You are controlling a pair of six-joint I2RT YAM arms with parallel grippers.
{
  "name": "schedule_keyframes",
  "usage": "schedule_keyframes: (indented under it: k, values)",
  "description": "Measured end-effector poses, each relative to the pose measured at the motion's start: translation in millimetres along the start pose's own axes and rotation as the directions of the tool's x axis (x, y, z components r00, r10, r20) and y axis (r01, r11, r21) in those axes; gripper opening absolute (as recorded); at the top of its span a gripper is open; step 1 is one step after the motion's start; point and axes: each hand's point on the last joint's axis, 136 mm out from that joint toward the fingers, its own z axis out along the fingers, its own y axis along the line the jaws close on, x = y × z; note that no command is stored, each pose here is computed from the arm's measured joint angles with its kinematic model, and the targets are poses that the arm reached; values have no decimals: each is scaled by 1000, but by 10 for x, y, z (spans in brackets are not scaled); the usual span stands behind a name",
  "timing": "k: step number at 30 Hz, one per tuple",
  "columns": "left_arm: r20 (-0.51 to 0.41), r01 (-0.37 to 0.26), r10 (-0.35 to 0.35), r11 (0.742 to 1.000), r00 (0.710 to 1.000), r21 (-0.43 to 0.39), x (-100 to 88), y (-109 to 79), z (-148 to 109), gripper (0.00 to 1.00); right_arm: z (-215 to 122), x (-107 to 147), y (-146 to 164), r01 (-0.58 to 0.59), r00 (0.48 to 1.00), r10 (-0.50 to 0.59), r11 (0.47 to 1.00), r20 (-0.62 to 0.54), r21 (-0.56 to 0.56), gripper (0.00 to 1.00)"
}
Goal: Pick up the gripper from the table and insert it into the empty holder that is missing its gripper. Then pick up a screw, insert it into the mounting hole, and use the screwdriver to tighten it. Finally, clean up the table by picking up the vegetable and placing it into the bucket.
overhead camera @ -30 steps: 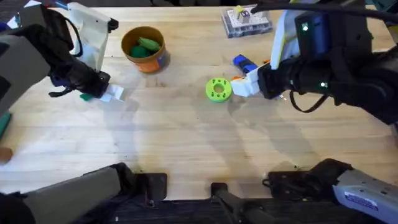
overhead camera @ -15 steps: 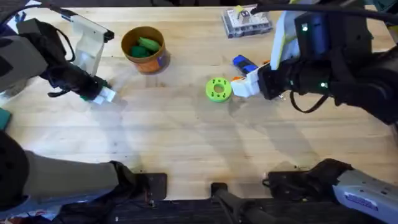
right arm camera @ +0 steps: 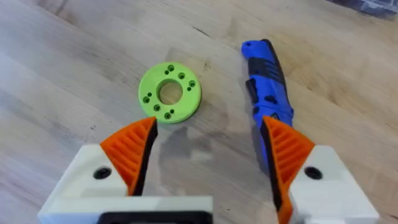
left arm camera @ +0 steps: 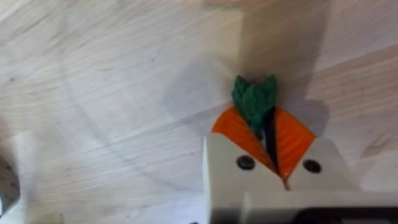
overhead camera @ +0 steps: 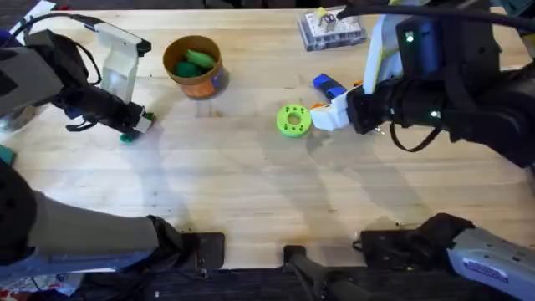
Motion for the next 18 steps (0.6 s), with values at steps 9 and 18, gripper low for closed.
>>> schedule_keyframes:
  k: [9,18]
  values:
    - [185,-71,99,986,978,-151,-485,56,-552,21,0,0,0,0,1000,0,1000,0,0,974]
    - [546,-77,165,981,821,-179,-1259,-313,-1443,21,0,-8,0,0,1000,0,1000,3,0,974]
